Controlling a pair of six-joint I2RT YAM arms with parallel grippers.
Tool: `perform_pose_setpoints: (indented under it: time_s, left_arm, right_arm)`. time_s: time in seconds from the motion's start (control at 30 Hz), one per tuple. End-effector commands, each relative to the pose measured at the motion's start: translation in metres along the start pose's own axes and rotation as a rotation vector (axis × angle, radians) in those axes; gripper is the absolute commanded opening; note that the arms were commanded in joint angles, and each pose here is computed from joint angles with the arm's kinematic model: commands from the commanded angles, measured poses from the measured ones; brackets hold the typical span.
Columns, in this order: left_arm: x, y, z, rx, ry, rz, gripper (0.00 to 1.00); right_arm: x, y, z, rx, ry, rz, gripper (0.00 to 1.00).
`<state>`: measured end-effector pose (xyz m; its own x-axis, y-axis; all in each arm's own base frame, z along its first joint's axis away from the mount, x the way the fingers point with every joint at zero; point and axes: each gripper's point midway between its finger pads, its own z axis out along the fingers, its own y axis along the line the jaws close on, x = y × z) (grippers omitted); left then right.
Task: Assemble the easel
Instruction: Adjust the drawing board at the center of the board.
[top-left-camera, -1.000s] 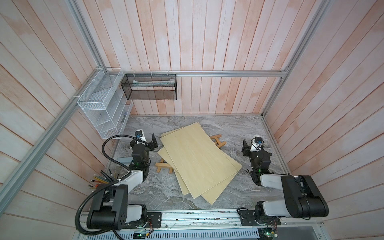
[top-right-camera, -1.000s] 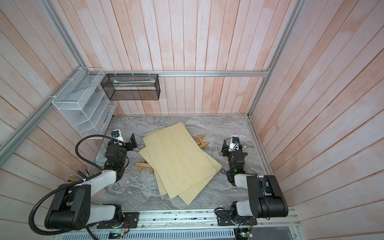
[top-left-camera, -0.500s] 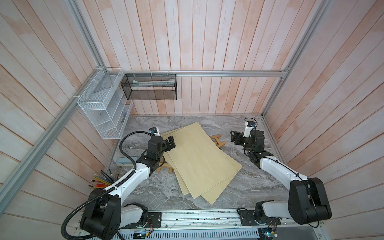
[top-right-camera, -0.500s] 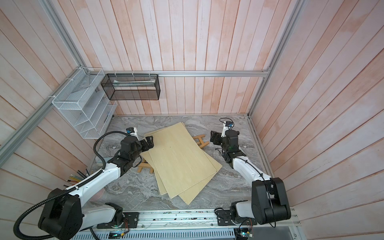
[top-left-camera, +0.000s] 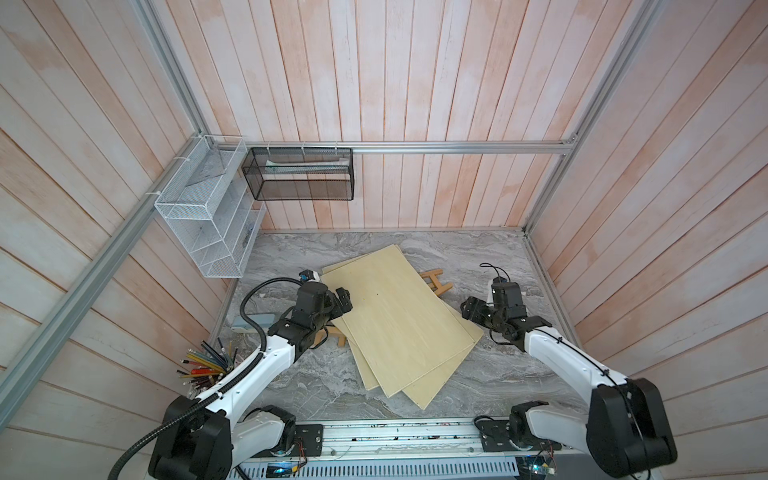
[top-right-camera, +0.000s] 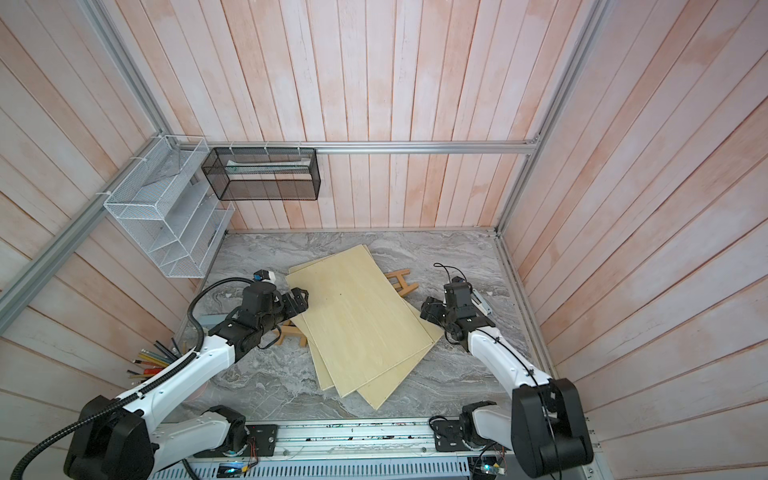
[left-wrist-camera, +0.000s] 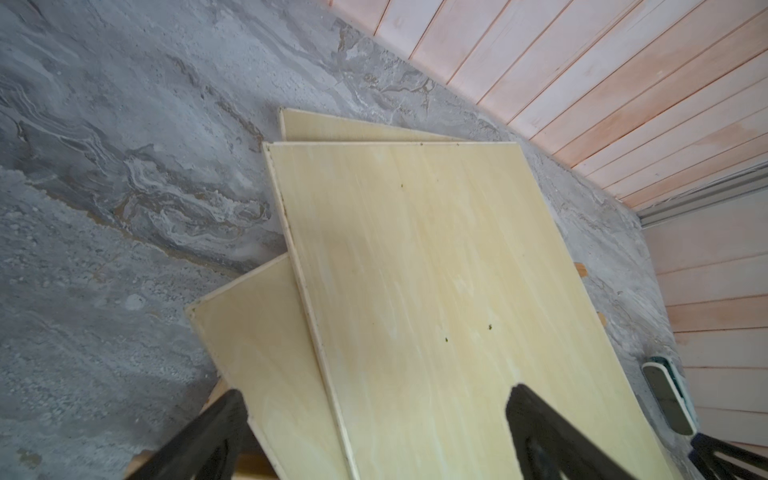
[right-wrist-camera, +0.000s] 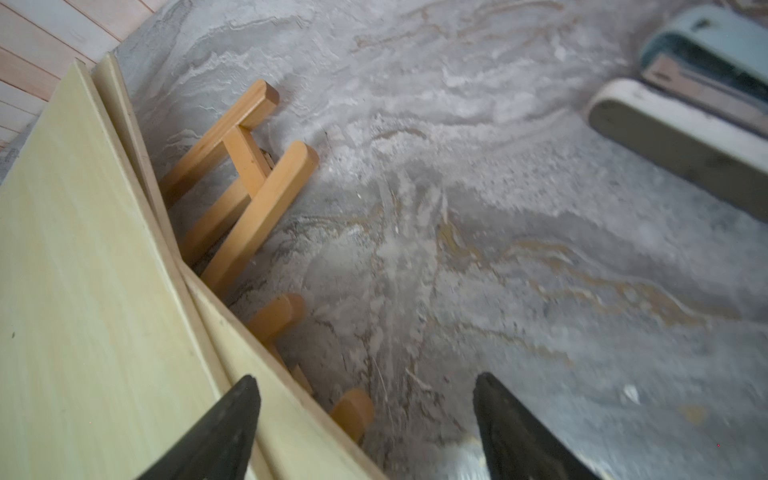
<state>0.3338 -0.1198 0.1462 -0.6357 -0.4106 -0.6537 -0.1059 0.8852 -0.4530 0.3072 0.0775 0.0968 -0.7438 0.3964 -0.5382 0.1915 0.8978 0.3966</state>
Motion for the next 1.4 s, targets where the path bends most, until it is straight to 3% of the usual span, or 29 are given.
perform_pose_setpoints:
  time_s: [0.0, 0.2, 0.4, 0.73, 1.03, 1.23, 1.37]
  left_arm:
    - [0.013, 0.000, 0.004, 0.008, 0.044, -0.013, 1.00]
    - [0.017, -0.006, 0.018, 0.007, 0.074, 0.001, 1.00]
    - [0.005, 0.006, 0.020, -0.094, 0.042, -0.020, 1.00]
    - [-0.004, 0.029, 0.014, -0.226, -0.022, -0.082, 1.00]
    - [-0.006, 0.042, 0.012, -0.302, -0.044, -0.140, 1.00]
    - [-0.013, 0.045, 0.009, -0.339, -0.065, -0.103, 1.00]
    - [-0.010, 0.046, 0.013, -0.340, -0.049, -0.081, 1.00]
  right_arm:
    - [0.033, -0.023, -0.021, 0.075, 0.072, 0.095, 0.83]
    - [0.060, -0.013, -0.042, -0.019, 0.173, 0.072, 0.83]
    - [0.101, 0.025, -0.041, -0.293, 0.375, 0.012, 0.82]
    - [0.106, 0.075, -0.033, -0.497, 0.428, -0.082, 0.82]
    - [0.126, 0.149, -0.014, -0.606, 0.533, -0.395, 0.79]
    - [0.134, 0.174, 0.003, -0.644, 0.630, -0.443, 0.75]
    - [0.122, 0.162, 0.006, -0.569, 0.580, -0.430, 0.78]
